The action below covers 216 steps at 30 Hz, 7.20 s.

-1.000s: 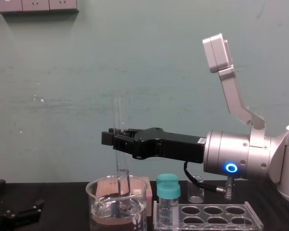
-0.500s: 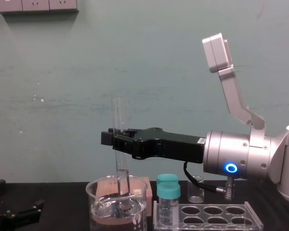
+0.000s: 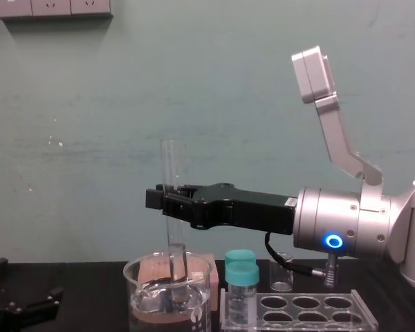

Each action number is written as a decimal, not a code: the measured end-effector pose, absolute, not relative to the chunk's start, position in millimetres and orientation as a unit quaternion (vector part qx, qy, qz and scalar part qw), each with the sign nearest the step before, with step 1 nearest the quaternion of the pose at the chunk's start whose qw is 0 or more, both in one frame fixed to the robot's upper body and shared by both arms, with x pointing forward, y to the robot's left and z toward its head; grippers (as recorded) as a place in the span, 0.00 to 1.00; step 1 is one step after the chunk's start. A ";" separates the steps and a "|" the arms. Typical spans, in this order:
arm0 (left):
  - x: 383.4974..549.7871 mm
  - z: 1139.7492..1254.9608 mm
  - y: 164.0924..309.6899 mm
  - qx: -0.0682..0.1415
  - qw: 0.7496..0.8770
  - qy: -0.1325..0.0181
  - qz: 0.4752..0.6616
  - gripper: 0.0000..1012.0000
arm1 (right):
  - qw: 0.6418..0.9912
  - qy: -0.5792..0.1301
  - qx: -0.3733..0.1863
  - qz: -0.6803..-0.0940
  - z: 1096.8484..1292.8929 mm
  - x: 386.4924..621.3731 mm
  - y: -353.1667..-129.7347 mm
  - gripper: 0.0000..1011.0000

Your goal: Hold the test tube with one hand and immerse one end into the beaker, then return it to the test tube rack.

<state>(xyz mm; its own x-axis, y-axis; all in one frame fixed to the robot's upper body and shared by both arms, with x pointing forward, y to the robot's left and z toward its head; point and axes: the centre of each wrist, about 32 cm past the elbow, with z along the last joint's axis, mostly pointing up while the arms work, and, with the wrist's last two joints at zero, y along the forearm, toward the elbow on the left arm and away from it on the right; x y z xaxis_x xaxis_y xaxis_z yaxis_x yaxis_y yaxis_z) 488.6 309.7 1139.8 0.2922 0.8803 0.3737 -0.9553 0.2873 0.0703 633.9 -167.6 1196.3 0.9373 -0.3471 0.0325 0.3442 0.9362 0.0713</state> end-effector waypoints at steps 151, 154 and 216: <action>488.6 1139.8 309.7 0.141 0.791 -0.132 0.580 0.99 | 0.895 -0.028 0.041 -0.443 1186.8 544.8 -273.0 0.22; 488.6 1139.8 309.7 0.142 0.791 -0.132 0.580 0.99 | 0.895 -0.030 0.041 -0.443 1183.6 545.3 -273.1 0.22; 488.6 1139.8 309.7 0.141 0.791 -0.132 0.580 0.99 | 0.897 -0.022 0.049 -0.440 1144.7 552.8 -273.2 0.22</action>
<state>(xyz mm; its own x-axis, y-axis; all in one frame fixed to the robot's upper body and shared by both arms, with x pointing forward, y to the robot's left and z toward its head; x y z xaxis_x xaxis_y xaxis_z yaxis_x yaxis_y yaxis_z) 488.6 309.7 1139.8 0.2923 0.8803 0.3737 -0.9553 0.2873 0.0703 552.8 -273.2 1144.7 0.6124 -0.7906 -0.0033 0.7862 0.6085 0.1075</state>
